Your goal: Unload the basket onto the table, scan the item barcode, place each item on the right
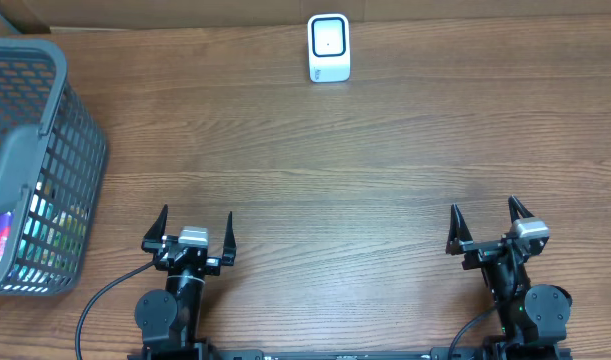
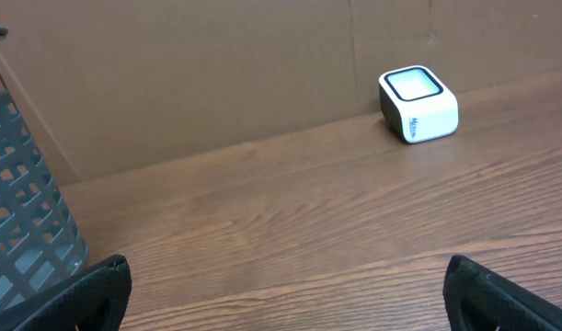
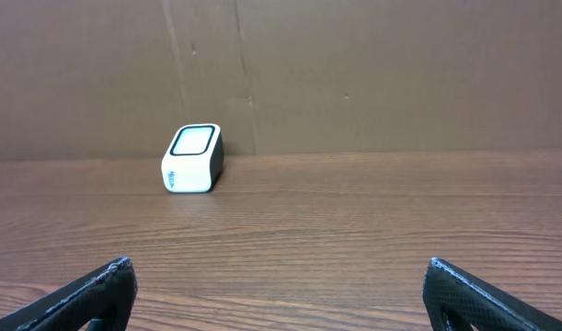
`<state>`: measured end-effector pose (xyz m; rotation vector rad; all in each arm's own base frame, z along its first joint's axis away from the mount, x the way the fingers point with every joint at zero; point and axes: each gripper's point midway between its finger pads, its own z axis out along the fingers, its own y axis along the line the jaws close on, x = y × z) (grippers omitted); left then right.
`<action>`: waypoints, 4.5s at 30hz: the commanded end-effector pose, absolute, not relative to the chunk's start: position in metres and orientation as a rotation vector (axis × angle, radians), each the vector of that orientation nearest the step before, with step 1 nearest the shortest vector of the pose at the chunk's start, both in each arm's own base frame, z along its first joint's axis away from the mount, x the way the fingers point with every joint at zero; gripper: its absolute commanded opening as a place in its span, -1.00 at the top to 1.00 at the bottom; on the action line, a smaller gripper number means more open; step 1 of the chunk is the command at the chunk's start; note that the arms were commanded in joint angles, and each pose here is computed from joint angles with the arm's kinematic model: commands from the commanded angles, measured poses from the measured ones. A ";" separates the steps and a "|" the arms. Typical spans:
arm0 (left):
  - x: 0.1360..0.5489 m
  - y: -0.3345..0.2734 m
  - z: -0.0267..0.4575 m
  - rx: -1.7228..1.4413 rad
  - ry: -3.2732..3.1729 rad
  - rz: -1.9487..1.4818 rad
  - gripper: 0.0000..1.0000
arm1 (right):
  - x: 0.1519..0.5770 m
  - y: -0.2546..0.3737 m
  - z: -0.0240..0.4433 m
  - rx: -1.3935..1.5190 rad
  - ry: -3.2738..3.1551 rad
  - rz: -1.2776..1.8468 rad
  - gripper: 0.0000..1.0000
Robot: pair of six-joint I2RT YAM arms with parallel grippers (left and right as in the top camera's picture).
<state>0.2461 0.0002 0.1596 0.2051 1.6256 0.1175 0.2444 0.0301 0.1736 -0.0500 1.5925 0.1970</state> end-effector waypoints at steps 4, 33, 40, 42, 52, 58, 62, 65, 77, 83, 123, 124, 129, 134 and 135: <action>0.246 -0.001 0.158 0.202 1.628 0.103 -0.99 | 0.245 0.030 0.172 -0.049 1.588 0.195 -1.00; 0.246 -0.001 0.158 0.201 1.628 0.103 -0.99 | 0.245 0.030 0.172 -0.049 1.588 0.195 -1.00; 0.246 -0.001 0.158 0.202 1.628 0.103 -0.99 | 0.245 0.030 0.172 -0.049 1.589 0.195 -1.00; 0.246 -0.001 0.158 0.202 1.628 0.103 -0.99 | 0.245 0.030 0.172 -0.049 1.588 0.195 -1.00; 0.246 -0.001 0.158 0.202 1.628 0.103 -0.99 | 0.245 0.030 0.172 -0.049 1.588 0.195 -1.00; 0.246 -0.001 0.158 0.202 1.628 0.103 -0.99 | 0.245 0.030 0.172 -0.049 1.588 0.195 -1.00; 0.246 -0.001 0.158 0.201 1.628 0.103 -0.99 | 0.245 0.030 0.172 -0.049 1.588 0.195 -1.00; 0.246 -0.001 0.158 0.202 1.628 0.103 -0.99 | 0.245 0.030 0.172 -0.049 1.589 0.195 -1.00; 0.246 -0.001 0.158 0.201 1.628 0.103 -0.99 | 0.245 0.030 0.172 -0.049 1.588 0.195 -1.00; 0.246 -0.001 0.158 0.202 1.628 0.103 -0.99 | 0.245 0.030 0.172 -0.049 1.589 0.195 -1.00; 0.246 0.004 0.158 0.185 1.631 0.127 -0.99 | 0.245 0.023 0.171 -0.010 1.590 0.168 -1.00; 0.246 0.004 0.158 0.185 1.630 0.128 -0.99 | 0.245 0.023 0.172 -0.011 1.586 0.169 -1.00; 0.246 0.004 0.166 0.117 1.604 0.065 -0.99 | 0.244 0.032 0.180 -0.008 1.566 0.260 -1.00; 0.242 0.003 0.200 0.024 1.540 -0.027 -1.00 | 0.236 0.046 0.207 -0.062 1.514 0.337 -1.00; 0.241 0.003 0.210 0.019 1.526 -0.032 -1.00 | 0.235 0.046 0.215 -0.067 1.498 0.339 -1.00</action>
